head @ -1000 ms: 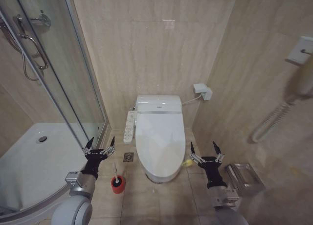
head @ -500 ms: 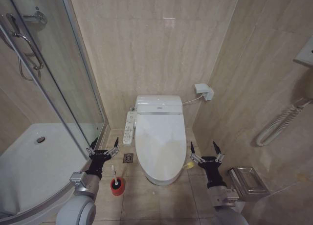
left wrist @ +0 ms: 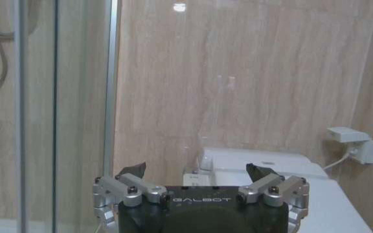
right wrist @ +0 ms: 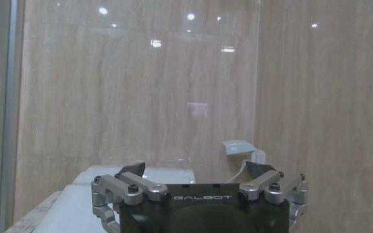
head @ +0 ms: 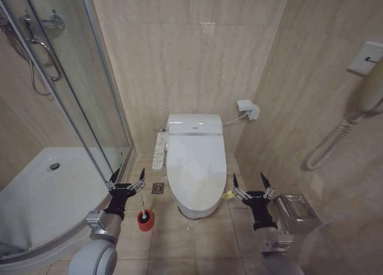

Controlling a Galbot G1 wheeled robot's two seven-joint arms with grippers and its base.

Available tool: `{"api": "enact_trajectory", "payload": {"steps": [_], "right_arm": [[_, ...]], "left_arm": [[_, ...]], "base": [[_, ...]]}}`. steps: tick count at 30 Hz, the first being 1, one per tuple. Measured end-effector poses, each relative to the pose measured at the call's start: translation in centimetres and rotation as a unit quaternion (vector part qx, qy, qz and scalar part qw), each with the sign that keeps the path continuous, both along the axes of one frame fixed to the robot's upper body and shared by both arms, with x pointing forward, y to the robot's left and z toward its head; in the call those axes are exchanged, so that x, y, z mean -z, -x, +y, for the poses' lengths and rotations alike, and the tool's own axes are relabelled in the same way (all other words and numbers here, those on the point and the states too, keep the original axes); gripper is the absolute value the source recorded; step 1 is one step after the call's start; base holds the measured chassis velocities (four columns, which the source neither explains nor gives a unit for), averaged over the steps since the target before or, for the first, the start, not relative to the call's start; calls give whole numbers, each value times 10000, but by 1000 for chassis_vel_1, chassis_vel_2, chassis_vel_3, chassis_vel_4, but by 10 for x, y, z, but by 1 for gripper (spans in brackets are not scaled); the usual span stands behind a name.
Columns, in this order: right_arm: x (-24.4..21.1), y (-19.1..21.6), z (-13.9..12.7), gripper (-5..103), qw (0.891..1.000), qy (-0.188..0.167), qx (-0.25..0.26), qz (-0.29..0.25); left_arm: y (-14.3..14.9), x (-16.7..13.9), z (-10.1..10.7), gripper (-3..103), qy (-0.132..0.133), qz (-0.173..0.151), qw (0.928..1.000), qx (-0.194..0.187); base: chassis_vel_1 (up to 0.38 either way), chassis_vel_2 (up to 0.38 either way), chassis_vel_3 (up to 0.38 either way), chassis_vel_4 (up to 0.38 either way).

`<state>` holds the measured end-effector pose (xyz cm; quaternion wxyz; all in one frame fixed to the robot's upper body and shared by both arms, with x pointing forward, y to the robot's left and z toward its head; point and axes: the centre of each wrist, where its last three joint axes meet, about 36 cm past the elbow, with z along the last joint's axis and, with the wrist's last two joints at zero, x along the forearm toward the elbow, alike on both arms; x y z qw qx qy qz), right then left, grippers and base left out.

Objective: Open the toilet lid, clean the toilet bowl with a toilet brush, close the toilet lid, and flush.

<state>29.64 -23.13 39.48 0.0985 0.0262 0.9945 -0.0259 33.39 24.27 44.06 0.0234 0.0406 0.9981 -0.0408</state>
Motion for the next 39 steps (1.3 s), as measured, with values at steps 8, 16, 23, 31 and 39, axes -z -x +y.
{"api": "enact_trajectory", "payload": {"steps": [8, 16, 23, 31, 39], "right_arm": [[0, 0, 0, 100, 10000, 0, 1, 4], [0, 0, 0, 100, 10000, 1, 0, 0], [0, 0, 0, 100, 10000, 0, 0, 0], [0, 0, 0, 100, 10000, 0, 0, 0], [0, 0, 0, 100, 10000, 0, 0, 2]], "left_arm": [[1, 0, 0, 100, 7, -20, 10000, 17], [1, 0, 0, 100, 13, -28, 10000, 12], [1, 1, -1, 100, 30, -22, 10000, 20], [3, 0, -2, 100, 44, -29, 10000, 7], [6, 0, -5, 100, 91, -54, 9999, -28]], "base": [[186, -192, -172, 165], [-18, 14, 17, 1], [-20, 12, 15, -15], [17, -23, -21, 20], [65, -72, -73, 64]]}}
